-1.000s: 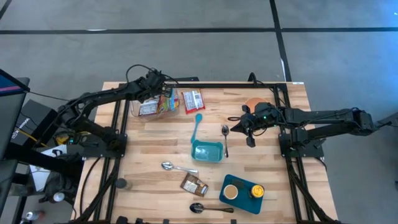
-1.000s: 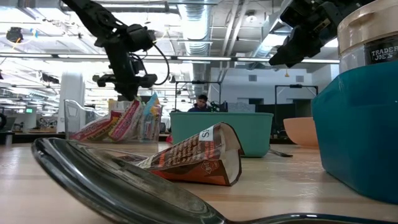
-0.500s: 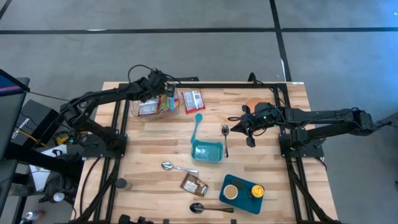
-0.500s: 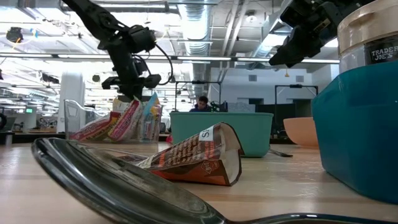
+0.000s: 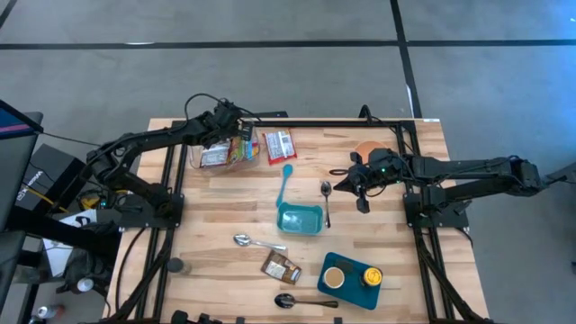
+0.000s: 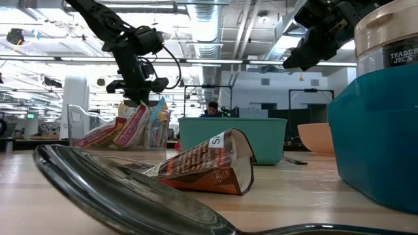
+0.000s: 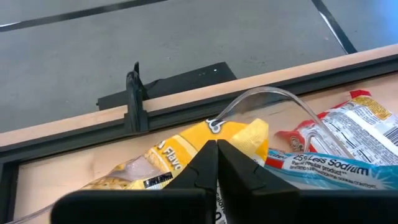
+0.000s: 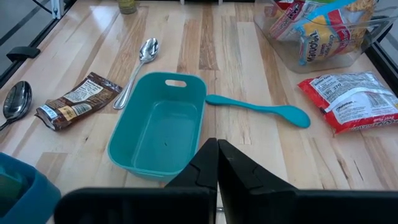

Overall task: Pick & Place Food Item
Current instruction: Put the yellow noodle pack into the transparent bin, then put the baby spoon into the green bin

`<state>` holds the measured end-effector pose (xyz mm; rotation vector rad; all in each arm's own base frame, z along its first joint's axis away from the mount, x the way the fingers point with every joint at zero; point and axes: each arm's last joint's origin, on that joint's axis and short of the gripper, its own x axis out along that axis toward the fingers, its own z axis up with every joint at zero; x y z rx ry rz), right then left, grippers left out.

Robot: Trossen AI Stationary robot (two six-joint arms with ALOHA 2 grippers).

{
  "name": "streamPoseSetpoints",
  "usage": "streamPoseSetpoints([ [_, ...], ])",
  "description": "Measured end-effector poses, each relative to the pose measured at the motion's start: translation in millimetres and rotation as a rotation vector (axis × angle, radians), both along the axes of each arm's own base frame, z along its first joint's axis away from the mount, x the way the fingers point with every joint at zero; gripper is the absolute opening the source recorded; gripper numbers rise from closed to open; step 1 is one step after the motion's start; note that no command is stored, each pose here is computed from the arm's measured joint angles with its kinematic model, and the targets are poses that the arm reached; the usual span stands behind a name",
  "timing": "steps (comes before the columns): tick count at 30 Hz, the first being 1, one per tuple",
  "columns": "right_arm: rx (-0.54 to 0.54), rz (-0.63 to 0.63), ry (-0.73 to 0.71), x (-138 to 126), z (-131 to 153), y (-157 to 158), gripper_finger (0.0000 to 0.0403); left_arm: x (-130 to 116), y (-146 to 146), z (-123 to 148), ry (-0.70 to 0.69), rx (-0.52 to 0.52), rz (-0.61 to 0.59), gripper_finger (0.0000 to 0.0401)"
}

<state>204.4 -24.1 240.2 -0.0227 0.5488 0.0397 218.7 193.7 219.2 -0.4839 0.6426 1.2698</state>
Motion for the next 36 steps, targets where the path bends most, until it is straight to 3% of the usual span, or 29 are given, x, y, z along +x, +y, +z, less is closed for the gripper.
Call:
streamPoseSetpoints([
  [11,0.000,0.000,0.001,-0.1,-0.1,-0.1,0.0000,-9.0,-10.6,27.5,-0.070,0.062,-0.032,0.0108],
  [16,0.000,-0.001,0.001,-0.1,-0.1,-0.1,0.0000,-11.0,-29.6,49.8,-0.149,0.090,-0.135,0.0139],
  [25,0.001,-0.001,0.006,-0.3,-0.5,0.0,0.0000,-0.4,-87.0,78.2,-0.267,0.126,-0.377,0.0133],
  [36,0.005,-0.002,0.020,-1.0,-1.5,0.1,0.0000,22.7,-165.2,81.6,-0.318,0.093,-0.712,0.0109],
])
